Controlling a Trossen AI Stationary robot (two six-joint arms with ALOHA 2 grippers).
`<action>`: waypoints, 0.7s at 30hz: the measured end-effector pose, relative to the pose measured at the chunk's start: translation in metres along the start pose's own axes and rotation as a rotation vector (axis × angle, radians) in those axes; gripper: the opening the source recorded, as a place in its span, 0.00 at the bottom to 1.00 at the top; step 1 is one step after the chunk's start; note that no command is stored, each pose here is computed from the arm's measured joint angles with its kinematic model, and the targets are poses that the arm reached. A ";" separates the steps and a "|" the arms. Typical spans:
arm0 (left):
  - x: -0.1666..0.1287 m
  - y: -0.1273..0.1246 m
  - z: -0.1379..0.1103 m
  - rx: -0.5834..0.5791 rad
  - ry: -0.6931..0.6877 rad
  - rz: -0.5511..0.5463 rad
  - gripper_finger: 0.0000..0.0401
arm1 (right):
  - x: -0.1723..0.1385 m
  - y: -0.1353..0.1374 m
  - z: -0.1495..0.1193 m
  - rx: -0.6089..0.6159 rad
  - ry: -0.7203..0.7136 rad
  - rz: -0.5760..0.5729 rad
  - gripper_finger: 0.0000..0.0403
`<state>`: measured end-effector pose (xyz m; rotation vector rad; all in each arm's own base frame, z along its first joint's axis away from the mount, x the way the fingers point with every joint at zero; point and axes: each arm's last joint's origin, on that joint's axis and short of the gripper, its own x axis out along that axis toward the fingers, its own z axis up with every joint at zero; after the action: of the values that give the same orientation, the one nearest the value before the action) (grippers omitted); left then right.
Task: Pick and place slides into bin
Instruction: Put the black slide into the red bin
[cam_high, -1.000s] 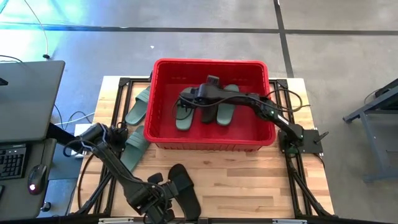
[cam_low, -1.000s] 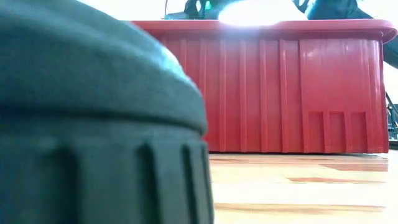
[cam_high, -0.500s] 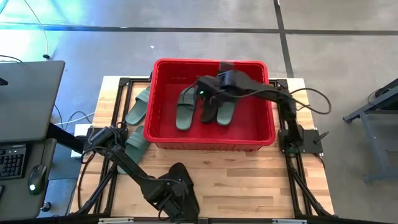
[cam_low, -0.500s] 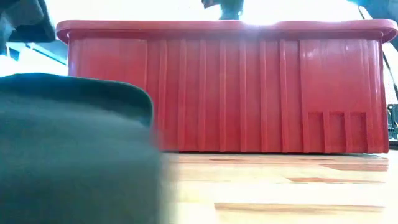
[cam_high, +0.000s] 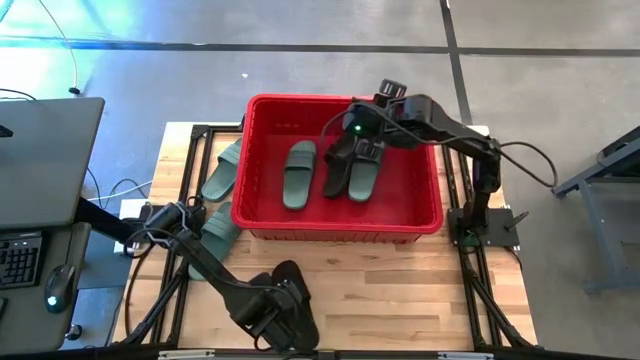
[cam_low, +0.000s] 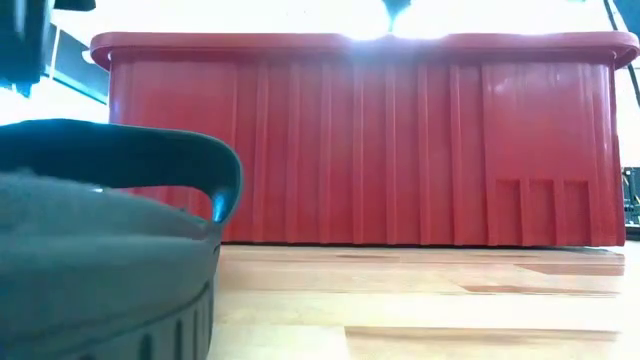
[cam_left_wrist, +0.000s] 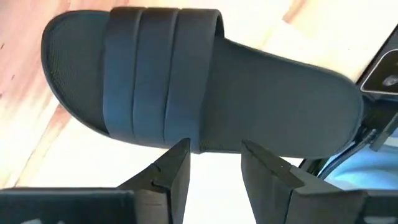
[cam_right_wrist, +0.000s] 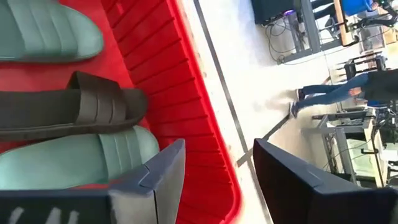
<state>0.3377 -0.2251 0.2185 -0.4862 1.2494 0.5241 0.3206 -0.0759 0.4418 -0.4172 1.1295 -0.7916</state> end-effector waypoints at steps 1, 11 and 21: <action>0.000 0.000 0.001 -0.003 -0.001 -0.001 0.32 | 0.000 0.000 0.000 0.000 -0.001 0.011 0.45; 0.030 -0.006 0.008 0.014 0.057 0.035 0.32 | 0.000 0.003 0.000 -0.067 -0.014 0.116 0.45; 0.019 0.008 0.020 -0.020 0.082 0.208 0.32 | 0.008 -0.005 -0.001 -0.062 0.004 0.125 0.45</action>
<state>0.3522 -0.2045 0.2043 -0.3997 1.3827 0.6991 0.3196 -0.0849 0.4393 -0.3931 1.1747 -0.6499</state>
